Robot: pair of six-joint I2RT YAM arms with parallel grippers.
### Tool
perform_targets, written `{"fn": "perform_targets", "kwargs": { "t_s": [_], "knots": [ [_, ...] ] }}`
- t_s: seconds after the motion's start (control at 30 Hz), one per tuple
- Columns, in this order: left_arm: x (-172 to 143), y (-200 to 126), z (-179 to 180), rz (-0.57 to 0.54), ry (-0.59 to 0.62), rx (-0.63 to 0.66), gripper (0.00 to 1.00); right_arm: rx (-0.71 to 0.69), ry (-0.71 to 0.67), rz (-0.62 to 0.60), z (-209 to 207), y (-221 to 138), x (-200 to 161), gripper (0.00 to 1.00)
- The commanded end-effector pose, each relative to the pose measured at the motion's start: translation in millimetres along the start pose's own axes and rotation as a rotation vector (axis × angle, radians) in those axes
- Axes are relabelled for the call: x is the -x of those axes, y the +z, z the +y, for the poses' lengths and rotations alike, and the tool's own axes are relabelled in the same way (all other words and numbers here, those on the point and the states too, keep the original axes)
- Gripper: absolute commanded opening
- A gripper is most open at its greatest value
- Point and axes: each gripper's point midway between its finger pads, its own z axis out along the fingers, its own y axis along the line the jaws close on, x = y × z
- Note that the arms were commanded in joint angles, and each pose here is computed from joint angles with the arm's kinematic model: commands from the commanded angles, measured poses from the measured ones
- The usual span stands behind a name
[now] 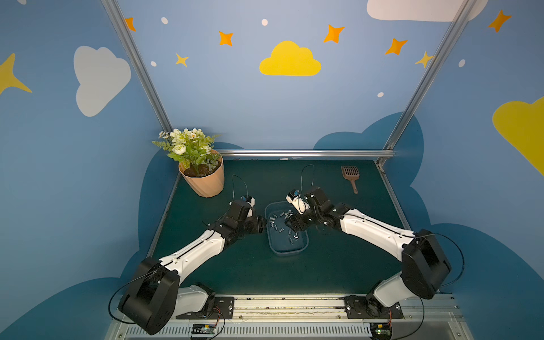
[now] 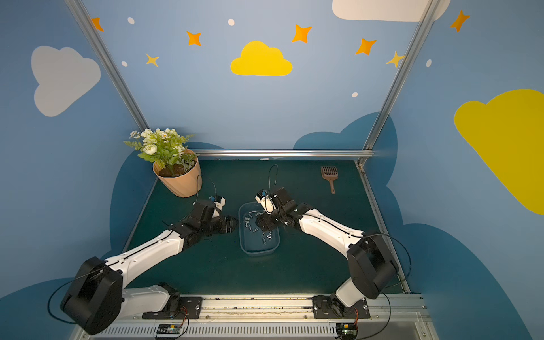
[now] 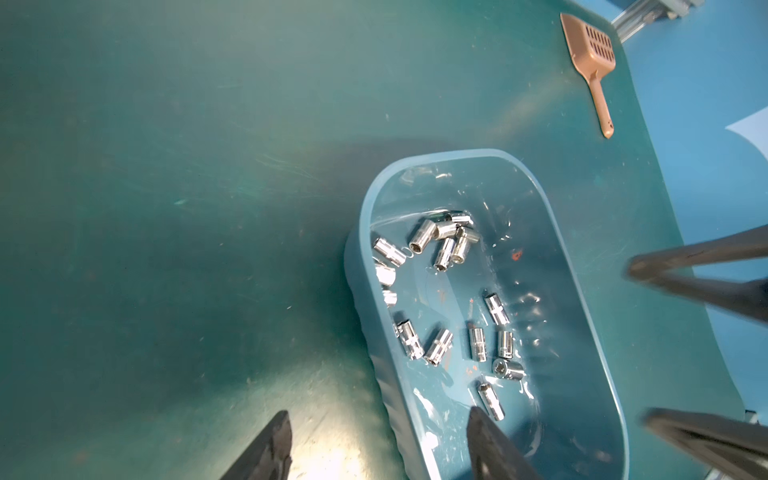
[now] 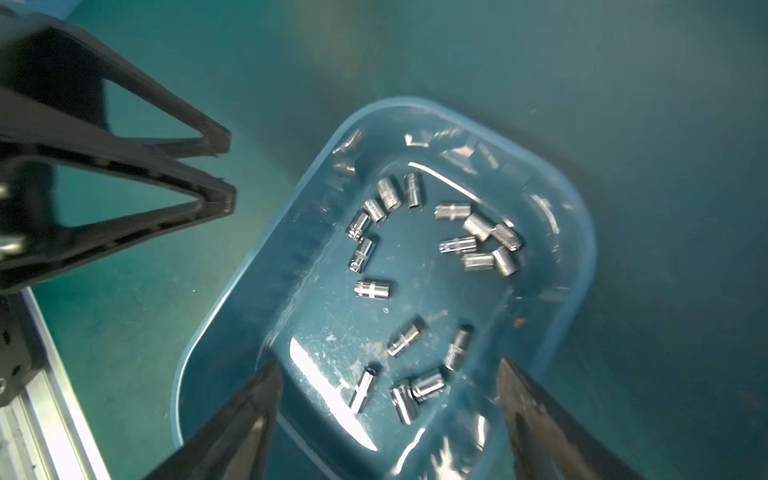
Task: Take out the socket from the storage box
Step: Pick up the socket head from the storage box.
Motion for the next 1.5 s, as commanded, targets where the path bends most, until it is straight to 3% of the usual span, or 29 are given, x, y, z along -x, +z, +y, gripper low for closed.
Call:
{"fn": "perform_targets", "kwargs": {
  "t_s": [0.0, 0.23, 0.4, 0.9, 1.47],
  "knots": [
    [-0.6, -0.1, 5.4, -0.027, -0.025, 0.013, 0.69, -0.023, 0.045, 0.145, 4.8, 12.5, -16.1, 0.74],
    [1.9, 3.6, 18.6, -0.029, -0.043, 0.091, 0.72, -0.097, 0.000, 0.360, 1.8, 44.8, -38.0, 0.66],
    [5.5, 0.1, 20.9, -0.046, -0.039, 0.110, 0.73, -0.117, 0.033, 0.375, 0.3, 54.3, -41.7, 0.60],
    [11.3, -27.7, 40.3, -0.175, -0.048, 0.171, 0.81, -0.094, 0.039, 0.404, 10.2, 82.4, -43.8, 0.56],
    [6.0, -29.9, 44.7, -0.177, -0.064, 0.171, 0.81, -0.101, 0.054, 0.403, 9.4, 94.1, -38.2, 0.49]
  ]
}}
